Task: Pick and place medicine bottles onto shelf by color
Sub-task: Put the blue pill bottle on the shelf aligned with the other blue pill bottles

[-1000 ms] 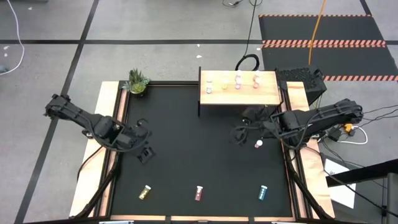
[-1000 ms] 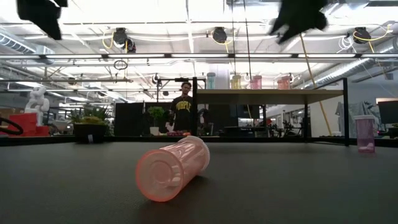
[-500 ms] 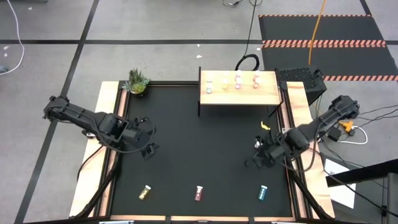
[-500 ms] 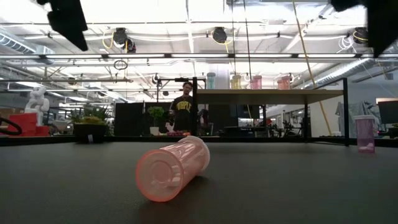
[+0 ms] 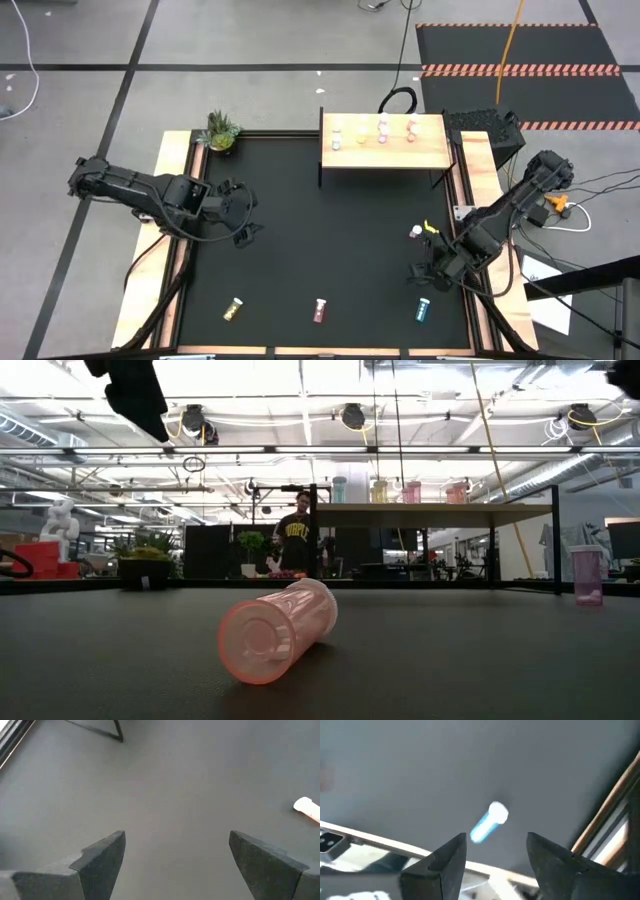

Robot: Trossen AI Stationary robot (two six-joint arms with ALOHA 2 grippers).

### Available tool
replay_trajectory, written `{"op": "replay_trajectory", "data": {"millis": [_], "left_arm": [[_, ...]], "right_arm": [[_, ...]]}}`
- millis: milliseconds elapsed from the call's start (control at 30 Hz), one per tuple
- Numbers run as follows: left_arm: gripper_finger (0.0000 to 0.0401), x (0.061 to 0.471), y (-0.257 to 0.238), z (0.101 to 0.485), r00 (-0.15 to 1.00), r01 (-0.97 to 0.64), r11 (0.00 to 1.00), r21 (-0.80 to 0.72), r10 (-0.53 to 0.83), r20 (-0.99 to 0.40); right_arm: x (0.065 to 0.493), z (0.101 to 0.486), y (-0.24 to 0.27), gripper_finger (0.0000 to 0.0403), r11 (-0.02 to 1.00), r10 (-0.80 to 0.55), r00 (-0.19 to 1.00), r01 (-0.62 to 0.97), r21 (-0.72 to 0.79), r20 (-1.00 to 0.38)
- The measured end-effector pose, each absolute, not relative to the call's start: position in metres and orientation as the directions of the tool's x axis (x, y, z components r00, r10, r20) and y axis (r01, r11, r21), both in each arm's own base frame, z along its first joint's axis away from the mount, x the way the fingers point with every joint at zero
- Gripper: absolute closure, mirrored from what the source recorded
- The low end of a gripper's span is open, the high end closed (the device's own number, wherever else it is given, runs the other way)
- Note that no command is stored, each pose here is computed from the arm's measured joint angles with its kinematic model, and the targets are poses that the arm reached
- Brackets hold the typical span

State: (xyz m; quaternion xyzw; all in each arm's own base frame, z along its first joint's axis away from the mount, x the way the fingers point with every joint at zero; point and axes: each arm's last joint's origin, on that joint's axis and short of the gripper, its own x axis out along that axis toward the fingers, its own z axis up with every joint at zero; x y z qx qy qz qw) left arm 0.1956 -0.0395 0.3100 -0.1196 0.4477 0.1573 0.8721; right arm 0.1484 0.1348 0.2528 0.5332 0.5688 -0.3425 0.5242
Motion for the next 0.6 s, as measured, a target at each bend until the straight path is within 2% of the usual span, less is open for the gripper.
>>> {"op": "replay_trajectory", "data": {"millis": [100,333,533,600], "left_arm": [[0.0045,0.196,-0.038,0.31,0.548,-0.395,0.916,-0.072,0.172,-0.819],[0.0045,0.196,-0.037,0.31,0.547,-0.38,0.923,-0.059,0.173,-0.819],[0.0045,0.196,-0.038,0.31,0.541,-0.309,0.95,-0.043,0.139,-0.829],[0.0045,0.196,-0.038,0.31,0.541,-0.304,0.952,-0.04,0.138,-0.829]], "right_arm": [[0.151,0.249,0.149,0.0203,0.108,0.29,0.12,0.982,0.157,-0.949],[0.17,0.223,0.171,0.0202,0.103,0.306,0.066,0.989,0.102,-0.95],[0.187,0.214,0.19,0.0202,0.08,0.472,0.064,0.99,0.115,-0.879],[0.19,0.209,0.193,0.0202,0.081,0.488,0.053,0.991,0.106,-0.871]]}}
